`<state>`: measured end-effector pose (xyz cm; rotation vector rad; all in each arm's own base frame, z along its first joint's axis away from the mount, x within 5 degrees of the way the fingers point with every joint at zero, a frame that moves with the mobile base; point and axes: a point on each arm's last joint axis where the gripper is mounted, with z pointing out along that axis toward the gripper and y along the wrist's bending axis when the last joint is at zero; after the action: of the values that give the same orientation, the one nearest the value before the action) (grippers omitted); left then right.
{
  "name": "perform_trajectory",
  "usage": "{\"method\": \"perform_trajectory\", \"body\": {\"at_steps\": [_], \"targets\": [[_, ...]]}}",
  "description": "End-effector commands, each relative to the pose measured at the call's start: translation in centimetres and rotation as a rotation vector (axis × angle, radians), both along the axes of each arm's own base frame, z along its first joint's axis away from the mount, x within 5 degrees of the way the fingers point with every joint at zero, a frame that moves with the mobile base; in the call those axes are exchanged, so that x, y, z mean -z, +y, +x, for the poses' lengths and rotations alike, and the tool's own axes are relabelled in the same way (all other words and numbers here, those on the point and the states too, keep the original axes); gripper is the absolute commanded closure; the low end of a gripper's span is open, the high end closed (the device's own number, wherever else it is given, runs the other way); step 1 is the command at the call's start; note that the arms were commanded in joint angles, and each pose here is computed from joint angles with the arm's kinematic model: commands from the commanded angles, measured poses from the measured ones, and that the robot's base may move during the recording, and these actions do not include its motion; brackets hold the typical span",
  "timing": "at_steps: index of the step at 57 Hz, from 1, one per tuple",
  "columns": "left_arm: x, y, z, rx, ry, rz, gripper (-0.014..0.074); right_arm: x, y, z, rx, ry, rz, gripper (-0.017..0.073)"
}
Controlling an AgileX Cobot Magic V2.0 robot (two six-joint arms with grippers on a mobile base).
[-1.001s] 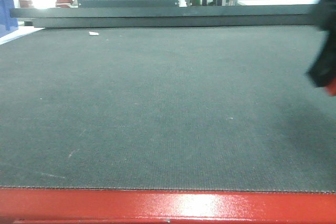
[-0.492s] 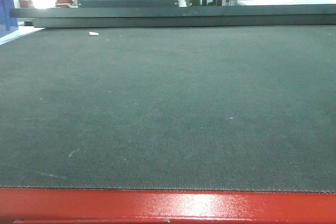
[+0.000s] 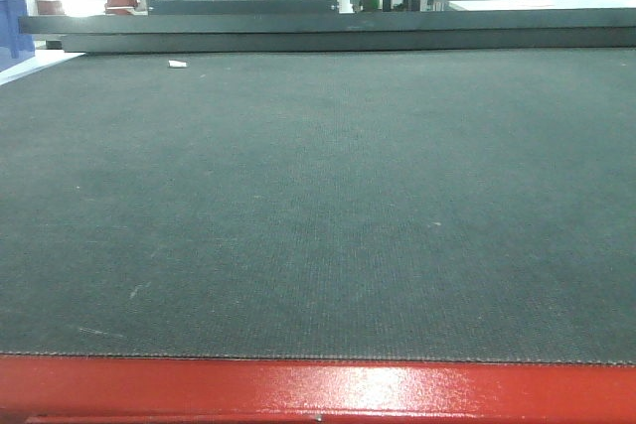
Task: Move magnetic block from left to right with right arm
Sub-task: 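Raise the held red cube with the right gripper out of view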
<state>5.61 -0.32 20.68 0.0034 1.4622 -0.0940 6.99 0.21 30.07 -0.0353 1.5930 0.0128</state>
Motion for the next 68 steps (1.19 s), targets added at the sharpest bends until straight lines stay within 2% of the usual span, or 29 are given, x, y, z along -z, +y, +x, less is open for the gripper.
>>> {"method": "perform_trajectory", "body": {"at_steps": [1,68], "targets": [[-0.56,0.11,-0.17,-0.010,-0.092,-0.009,0.0720,-2.09,-0.08,-0.99,0.010,-0.168,-0.021,0.0253],[-0.56,0.11,-0.17,-0.010,-0.092,-0.009,0.0720,-2.16,-0.09,-1.28,0.010,-0.181,-0.020,0.0253]]}}
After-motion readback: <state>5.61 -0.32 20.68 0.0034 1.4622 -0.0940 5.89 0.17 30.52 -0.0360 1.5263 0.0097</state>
